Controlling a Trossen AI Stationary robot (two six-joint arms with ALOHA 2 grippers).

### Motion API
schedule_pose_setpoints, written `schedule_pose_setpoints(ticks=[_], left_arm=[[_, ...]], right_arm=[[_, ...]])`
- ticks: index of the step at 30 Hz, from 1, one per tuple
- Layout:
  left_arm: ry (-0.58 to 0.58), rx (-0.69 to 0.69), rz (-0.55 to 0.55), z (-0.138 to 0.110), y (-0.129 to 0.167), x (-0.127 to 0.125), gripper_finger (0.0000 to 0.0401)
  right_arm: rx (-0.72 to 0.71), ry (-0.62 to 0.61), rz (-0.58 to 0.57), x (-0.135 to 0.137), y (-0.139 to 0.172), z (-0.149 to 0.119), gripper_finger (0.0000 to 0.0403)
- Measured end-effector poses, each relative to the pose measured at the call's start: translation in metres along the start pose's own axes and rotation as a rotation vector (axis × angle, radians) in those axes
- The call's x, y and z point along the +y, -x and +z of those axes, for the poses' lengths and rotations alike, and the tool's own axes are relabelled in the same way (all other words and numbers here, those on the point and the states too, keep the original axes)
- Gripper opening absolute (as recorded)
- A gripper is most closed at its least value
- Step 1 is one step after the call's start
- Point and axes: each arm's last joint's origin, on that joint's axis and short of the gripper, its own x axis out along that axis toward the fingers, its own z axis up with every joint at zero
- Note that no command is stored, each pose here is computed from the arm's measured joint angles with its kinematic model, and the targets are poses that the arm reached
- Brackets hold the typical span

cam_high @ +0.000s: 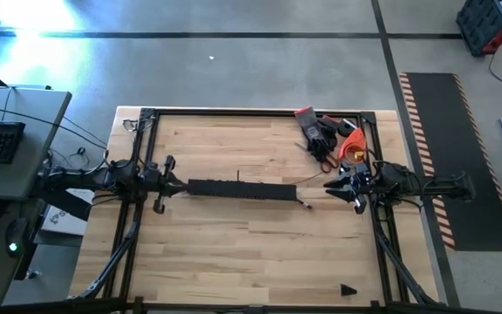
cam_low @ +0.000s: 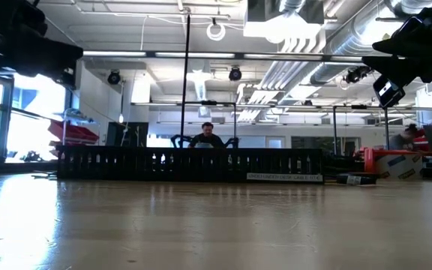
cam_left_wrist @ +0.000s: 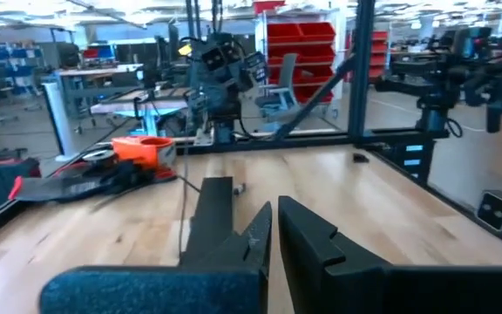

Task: Ziptie cables
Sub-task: Return to Home Position

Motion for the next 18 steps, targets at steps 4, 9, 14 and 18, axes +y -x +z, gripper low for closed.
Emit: schedule_pose_setpoints(ticks=[4,9,14,18], left_arm=[[0.009,0.0,0.035,-0.0001,0.0,0.001,0.0],[0.009,0.009,0.072,-0.0007,-0.0006,0.0021,0.0],[0.009,0.01,0.073,-0.0008,-0.0006,0.0021,0.0],[0.009,0.01,0.073,-0.0007,-0.0006,0.0021,0.0]], right_arm=[[0.0,0.0,-0.001,0.0,0.0,0.0,0.0096],[0.0,0.0,-0.001,0.0,0.0,-0.0001,0.0096],[0.0,0.0,-0.001,0.0,0.0,-0.0001,0.0096],[0.0,0.0,-0.001,-0.0001,0.0,-0.0001,0.0096]])
